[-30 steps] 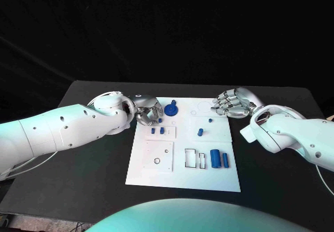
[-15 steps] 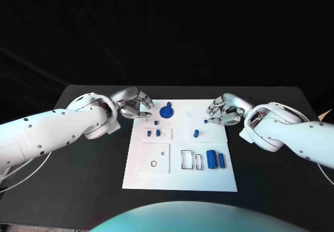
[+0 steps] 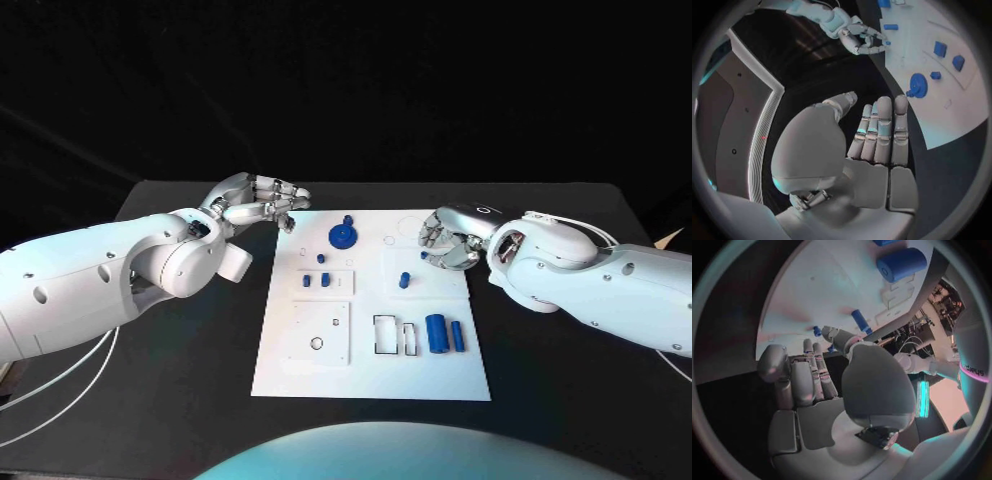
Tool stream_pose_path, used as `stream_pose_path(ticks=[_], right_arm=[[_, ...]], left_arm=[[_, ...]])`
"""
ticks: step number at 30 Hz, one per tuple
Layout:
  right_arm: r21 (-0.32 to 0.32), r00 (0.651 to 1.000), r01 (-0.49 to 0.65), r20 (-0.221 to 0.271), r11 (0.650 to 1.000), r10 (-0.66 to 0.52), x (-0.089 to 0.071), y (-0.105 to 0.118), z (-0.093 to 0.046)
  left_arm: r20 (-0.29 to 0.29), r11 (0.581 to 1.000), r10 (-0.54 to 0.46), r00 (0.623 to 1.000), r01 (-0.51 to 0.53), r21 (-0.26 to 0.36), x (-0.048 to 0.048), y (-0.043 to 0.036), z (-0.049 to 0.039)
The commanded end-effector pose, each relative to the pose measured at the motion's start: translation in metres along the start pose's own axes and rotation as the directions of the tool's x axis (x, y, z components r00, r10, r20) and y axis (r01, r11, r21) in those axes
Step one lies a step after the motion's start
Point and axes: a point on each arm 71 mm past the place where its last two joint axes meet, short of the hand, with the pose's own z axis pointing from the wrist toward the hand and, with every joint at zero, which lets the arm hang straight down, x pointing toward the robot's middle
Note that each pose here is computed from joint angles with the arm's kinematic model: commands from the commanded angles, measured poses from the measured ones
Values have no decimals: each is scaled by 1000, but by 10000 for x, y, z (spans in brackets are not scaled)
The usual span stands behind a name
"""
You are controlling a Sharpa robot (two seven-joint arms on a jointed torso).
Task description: Assemble the parts on the task board
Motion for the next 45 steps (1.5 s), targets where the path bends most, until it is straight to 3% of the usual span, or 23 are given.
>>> stream_pose_path(ticks=[1, 6, 20, 26, 33, 45], right_arm=[[9, 997, 81, -18, 997, -81, 19, 8, 29], [6, 996, 84, -23, 996, -84, 35, 31, 59], [16, 991, 96, -93, 995, -94, 194, 60, 58], [21, 990, 107, -91, 994, -104, 230, 74, 75], [29, 983, 164, -87, 986, -161, 274, 109, 93], [25, 961, 246, -138, 969, -241, 373, 195, 69]], left_arm=[[12, 986, -157, 987, 157, 52, 2, -39, -11], [13, 984, -171, 985, 170, 54, 5, -42, -23], [7, 983, -179, 984, 179, 35, -3, -30, -41], [5, 983, -180, 984, 180, 27, -8, -24, -43], [9, 984, -179, 984, 178, 16, -17, -15, -44], [8, 985, -171, 985, 171, 7, -16, -9, -44]])
